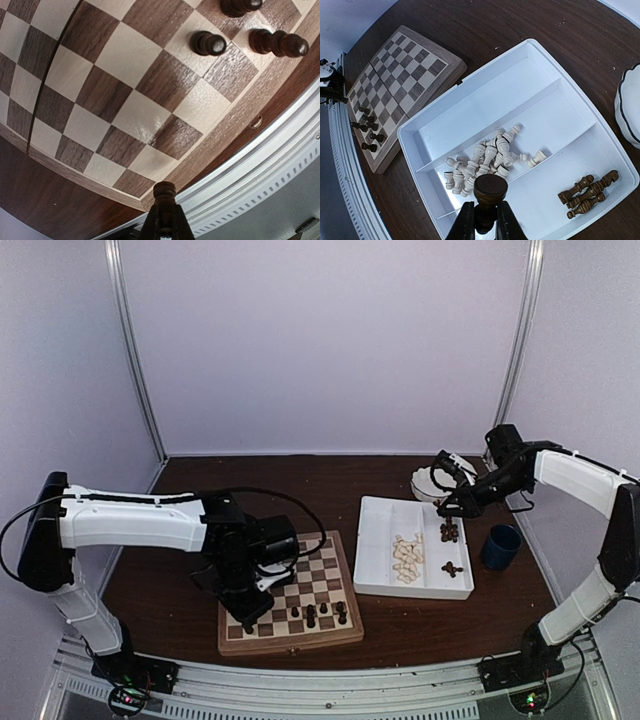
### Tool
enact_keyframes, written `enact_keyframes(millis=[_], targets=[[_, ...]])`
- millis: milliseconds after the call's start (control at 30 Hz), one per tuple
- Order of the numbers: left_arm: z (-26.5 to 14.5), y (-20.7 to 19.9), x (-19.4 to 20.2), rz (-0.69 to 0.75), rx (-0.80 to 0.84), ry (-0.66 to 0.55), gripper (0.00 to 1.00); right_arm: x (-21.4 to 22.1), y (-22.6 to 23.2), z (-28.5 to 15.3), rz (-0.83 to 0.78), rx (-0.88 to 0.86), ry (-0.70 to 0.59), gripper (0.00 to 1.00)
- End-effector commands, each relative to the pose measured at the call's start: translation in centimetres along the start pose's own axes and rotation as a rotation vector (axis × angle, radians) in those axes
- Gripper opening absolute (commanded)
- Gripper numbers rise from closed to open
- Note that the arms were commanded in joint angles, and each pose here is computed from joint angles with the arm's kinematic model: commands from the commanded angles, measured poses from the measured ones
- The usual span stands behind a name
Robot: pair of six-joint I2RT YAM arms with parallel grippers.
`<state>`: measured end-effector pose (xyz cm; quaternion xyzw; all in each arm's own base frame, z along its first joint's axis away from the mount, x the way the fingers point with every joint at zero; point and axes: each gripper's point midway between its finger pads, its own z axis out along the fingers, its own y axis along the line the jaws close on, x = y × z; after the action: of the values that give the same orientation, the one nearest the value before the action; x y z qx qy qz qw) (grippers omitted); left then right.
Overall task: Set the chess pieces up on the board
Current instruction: Place the knight at g8.
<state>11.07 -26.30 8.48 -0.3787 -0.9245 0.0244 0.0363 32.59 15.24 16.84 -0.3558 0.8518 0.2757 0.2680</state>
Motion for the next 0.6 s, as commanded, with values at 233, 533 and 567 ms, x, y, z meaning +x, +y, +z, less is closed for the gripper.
enact_keyframes(millis=[233, 533, 567], targets=[[1.2, -0.4, -0.8, -0.006, 0.000, 0.006, 0.00, 0.3, -0.3, -0.3, -0.010, 0.024, 0.005, 0.14], [1.8, 0.2, -0.5, 0.000, -0.035, 0.037, 0.00, 0.4, -0.3, -0.2, -0.010, 0.023, 0.007, 0.14], [1.8, 0.4, -0.4, 0.000, -0.044, 0.040, 0.00, 0.4, -0.3, -0.2, -0.009, 0.023, 0.008, 0.14]])
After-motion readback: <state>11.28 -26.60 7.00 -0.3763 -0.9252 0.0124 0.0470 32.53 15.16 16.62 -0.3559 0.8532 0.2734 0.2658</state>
